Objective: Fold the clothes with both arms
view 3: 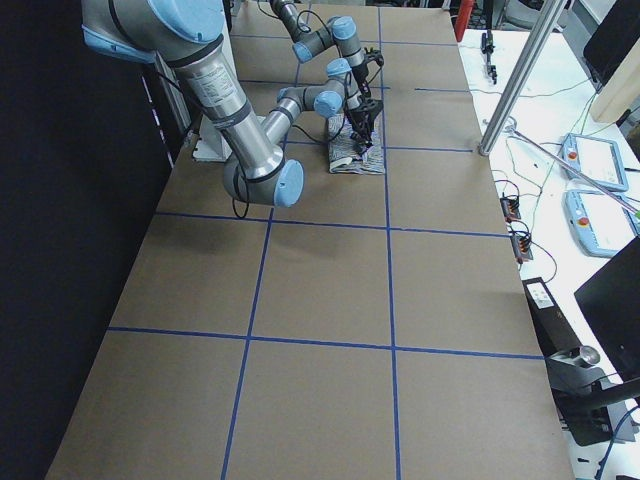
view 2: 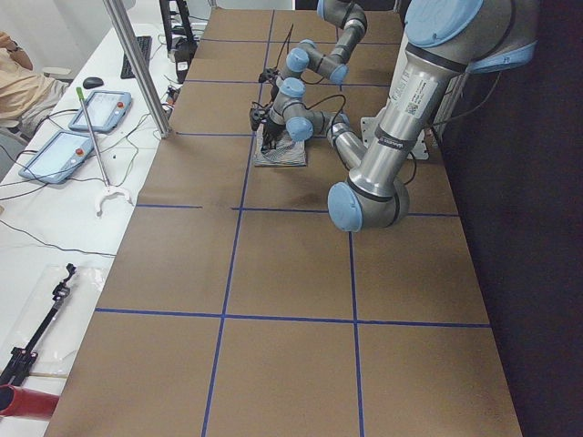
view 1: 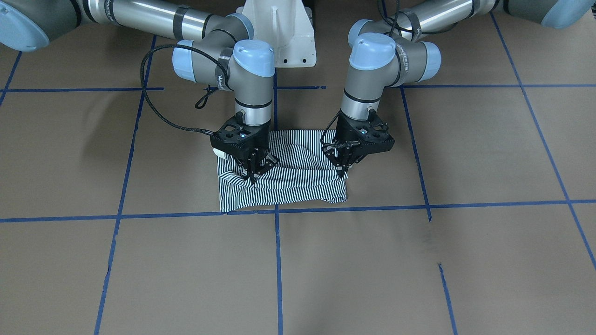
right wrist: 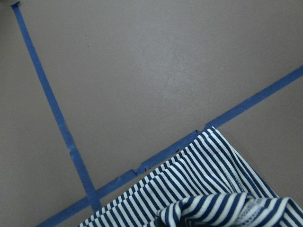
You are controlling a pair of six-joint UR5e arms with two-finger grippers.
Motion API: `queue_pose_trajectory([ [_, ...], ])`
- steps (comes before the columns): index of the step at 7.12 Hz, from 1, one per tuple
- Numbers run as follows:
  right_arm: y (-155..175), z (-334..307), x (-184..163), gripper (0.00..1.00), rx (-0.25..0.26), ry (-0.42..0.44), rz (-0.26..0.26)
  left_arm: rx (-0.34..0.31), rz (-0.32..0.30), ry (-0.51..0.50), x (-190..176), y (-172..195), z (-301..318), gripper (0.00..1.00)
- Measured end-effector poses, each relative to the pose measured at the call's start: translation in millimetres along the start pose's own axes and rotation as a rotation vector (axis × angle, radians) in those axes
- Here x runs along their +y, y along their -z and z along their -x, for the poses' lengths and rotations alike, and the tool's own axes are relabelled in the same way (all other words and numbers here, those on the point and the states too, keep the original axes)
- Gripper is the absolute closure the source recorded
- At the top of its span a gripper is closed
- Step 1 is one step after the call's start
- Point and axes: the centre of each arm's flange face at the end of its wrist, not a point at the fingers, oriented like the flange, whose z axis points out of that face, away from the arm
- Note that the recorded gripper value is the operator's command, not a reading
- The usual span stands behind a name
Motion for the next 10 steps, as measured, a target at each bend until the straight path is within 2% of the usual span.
queue_pose_trajectory([
  [1,-3.2,0.7,-1.8,0.00,-0.007,0.052,-0.002,0.003,0.000,-0.027,-1.0,-0.2,0.4,0.00],
  [2,-1.5,5.2,-7.4,0.00,-0.022,0.108,-0.001,0.013,-0.007,-0.094,-10.0,6.9,1.5,0.00],
  [3,5.0,12.4,-14.8,0.00,-0.035,0.158,0.017,0.029,-0.004,-0.176,-31.8,20.4,6.4,0.00],
  [5,15.2,19.6,-17.5,0.00,-0.051,0.231,0.070,0.047,0.049,-0.348,-84.7,41.3,39.0,0.00],
  [7,11.1,15.0,12.1,0.00,-0.038,0.345,0.090,0.049,0.059,-0.395,-100.2,46.3,52.7,0.00],
  [10,-0.8,6.0,40.6,0.00,0.025,0.490,0.087,0.050,0.061,-0.394,-101.6,47.2,53.4,0.00],
])
